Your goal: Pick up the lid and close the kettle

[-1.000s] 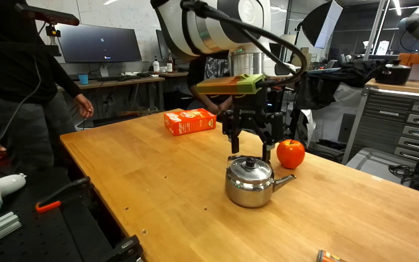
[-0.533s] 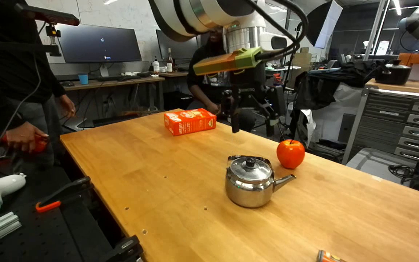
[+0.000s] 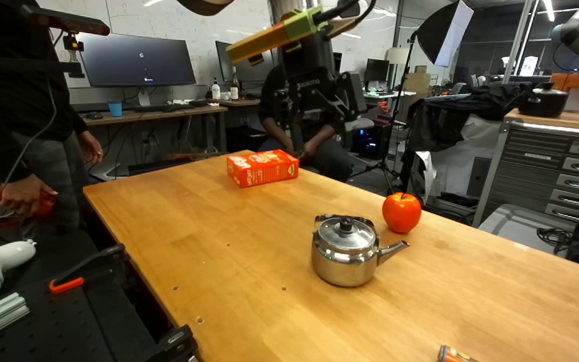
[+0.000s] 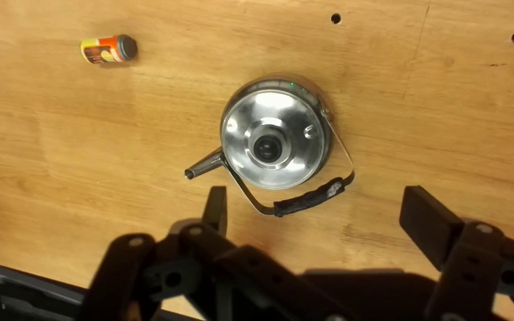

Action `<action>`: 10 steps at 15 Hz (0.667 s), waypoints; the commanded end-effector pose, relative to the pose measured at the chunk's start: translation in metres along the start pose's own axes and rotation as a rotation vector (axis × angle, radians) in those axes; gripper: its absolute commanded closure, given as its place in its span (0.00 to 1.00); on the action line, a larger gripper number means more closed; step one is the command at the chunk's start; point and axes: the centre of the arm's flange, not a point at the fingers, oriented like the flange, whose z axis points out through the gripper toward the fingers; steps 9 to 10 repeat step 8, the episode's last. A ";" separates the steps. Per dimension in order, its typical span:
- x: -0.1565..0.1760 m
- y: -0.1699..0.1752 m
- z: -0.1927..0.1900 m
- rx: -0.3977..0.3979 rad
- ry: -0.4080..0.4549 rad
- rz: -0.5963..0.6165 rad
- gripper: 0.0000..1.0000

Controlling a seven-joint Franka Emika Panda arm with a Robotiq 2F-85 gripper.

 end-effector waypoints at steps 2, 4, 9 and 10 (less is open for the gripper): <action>-0.038 -0.022 -0.034 -0.045 0.017 -0.045 0.00; -0.021 -0.019 -0.020 -0.021 0.005 -0.045 0.00; -0.025 -0.021 -0.018 -0.021 0.000 -0.049 0.00; -0.025 -0.021 -0.018 -0.021 0.000 -0.049 0.00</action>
